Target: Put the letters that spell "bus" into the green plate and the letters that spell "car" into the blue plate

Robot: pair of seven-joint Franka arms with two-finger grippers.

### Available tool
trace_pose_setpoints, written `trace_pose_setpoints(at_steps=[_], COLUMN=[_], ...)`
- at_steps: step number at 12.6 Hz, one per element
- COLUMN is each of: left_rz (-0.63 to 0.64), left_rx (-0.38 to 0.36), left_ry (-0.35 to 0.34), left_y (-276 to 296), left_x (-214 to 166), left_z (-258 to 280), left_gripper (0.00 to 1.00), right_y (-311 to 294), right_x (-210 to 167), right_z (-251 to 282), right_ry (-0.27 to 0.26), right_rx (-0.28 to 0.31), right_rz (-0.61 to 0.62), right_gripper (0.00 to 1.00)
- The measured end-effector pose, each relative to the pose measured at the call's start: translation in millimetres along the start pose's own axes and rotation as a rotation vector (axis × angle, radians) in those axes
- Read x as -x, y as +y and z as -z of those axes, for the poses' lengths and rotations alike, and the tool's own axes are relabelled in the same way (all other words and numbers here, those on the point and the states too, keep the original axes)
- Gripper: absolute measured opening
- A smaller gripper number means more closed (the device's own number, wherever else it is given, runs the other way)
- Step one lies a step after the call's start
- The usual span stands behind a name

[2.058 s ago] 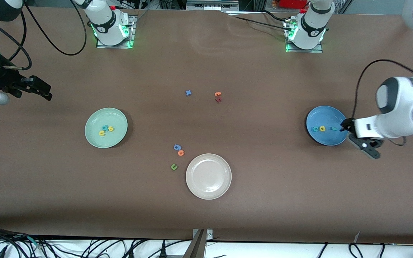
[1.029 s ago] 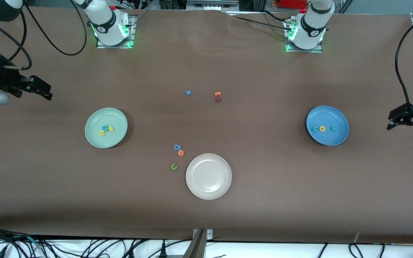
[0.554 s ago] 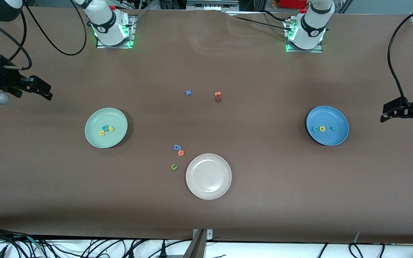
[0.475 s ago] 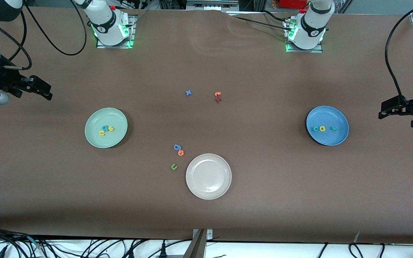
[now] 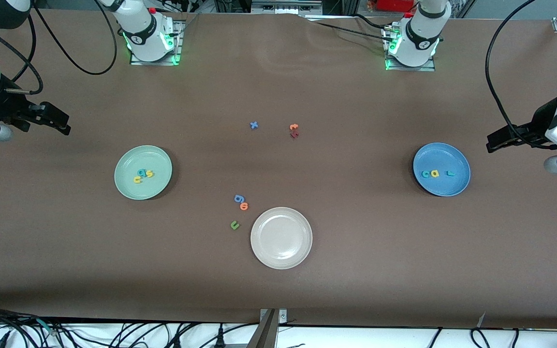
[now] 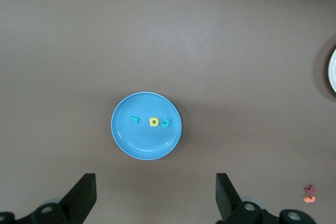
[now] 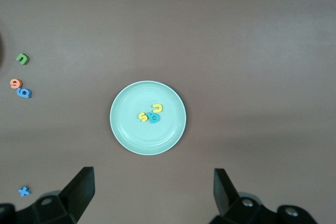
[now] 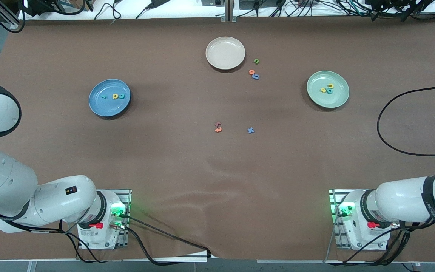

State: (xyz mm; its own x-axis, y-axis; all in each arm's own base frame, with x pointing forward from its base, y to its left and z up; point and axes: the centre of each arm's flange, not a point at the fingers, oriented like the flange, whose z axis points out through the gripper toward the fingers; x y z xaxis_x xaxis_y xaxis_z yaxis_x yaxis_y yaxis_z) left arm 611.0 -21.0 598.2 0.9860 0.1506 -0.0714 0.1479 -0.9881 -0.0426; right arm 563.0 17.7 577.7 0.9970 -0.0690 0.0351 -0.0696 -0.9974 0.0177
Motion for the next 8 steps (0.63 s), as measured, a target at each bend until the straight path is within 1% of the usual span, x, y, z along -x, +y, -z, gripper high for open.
trace_pose_setpoints(at_steps=[1,3,5,8], left_rz=[0.001,-0.052,-0.077,-0.116], left_rx=[0.001,0.006,0.023,0.007], left_ry=[0.004,0.024,0.052,0.143], left_y=[-4,-7,-8,1], left_x=[-1,-3,1,25], left_z=[0,0,0,-2], left_gripper=[1.0,1.0,1.0,1.0], right_y=[0,0,0,0], right_x=[0,0,0,0], right_z=[0,0,0,0], right_ry=[0.0,0.0,0.0,0.0], right_rx=[0.0,0.0,0.0,0.0], right_rz=[0.0,0.0,0.0,0.0], right_gripper=[1.0,1.0,1.0,1.0])
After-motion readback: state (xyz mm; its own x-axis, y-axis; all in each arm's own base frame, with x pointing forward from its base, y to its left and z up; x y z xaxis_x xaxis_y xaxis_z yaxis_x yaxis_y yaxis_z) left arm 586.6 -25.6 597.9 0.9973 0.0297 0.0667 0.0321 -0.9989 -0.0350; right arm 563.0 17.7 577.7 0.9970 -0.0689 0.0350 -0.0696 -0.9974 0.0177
